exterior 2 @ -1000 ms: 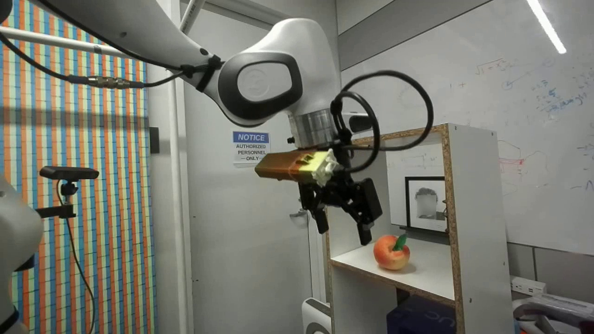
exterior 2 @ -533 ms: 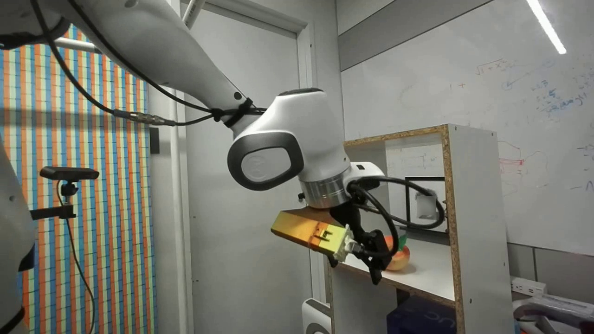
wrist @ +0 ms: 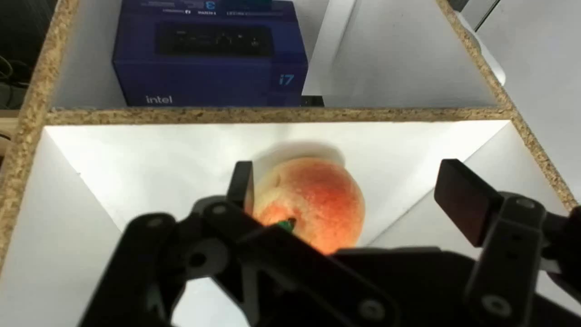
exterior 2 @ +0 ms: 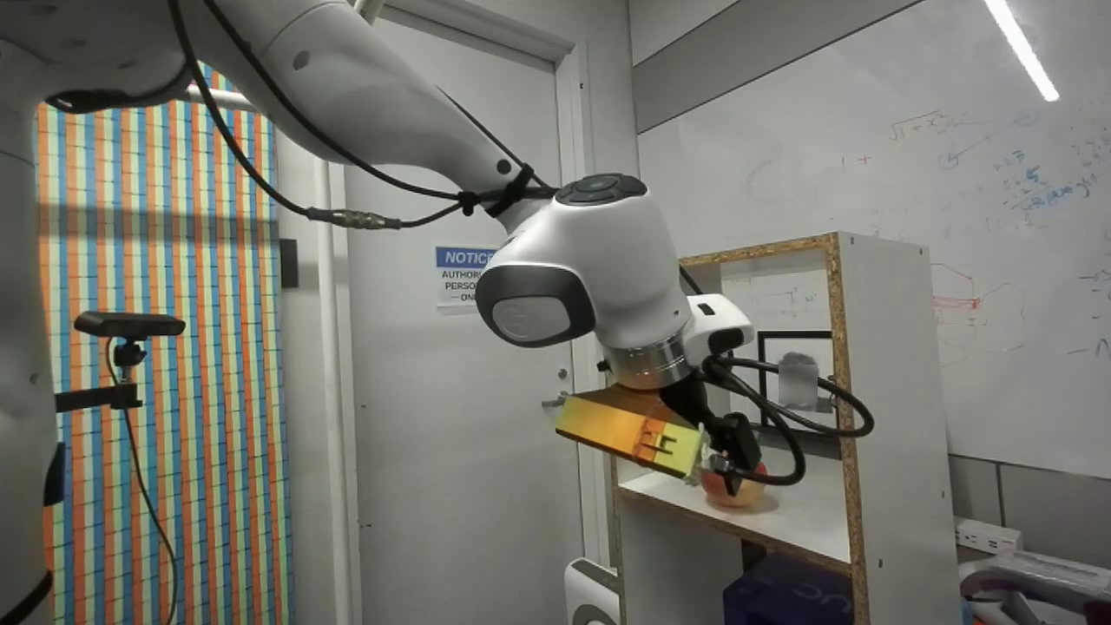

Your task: Put the peach on top of the shelves

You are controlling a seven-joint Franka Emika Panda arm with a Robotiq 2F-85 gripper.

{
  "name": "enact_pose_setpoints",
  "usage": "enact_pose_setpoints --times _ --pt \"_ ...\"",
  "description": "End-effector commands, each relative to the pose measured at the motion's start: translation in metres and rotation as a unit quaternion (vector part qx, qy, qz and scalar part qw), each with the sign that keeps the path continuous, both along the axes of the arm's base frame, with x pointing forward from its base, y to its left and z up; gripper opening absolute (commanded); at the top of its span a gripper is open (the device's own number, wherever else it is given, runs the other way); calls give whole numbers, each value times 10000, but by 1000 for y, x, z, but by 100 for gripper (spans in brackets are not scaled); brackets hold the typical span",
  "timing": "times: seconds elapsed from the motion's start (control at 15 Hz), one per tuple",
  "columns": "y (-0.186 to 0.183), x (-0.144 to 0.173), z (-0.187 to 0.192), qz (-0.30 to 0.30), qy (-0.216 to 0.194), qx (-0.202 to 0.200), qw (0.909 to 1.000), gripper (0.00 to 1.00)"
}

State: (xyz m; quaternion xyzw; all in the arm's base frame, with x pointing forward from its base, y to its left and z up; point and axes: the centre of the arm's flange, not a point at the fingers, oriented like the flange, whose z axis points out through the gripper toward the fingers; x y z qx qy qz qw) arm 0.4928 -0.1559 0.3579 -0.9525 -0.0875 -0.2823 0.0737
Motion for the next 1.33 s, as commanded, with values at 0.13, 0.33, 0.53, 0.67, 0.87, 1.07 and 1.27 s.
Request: enact_pose_setpoints --times 0.13,0.33,0.53,0.67,0.87,1.07,1.27 --pt "-9 53 -25 -48 -350 78 9993 100" --pt "-5 70 -38 -86 -445 143 9989 100" --pt "2 83 -47 -77 -537 159 9984 100" --pt "7 87 -50 7 -577 174 9982 75" --pt "9 77 -39 109 -593 62 9982 55" --pt "-6 57 -17 154 -312 -240 9991 55" --pt "-31 18 16 277 103 -659 9974 55"
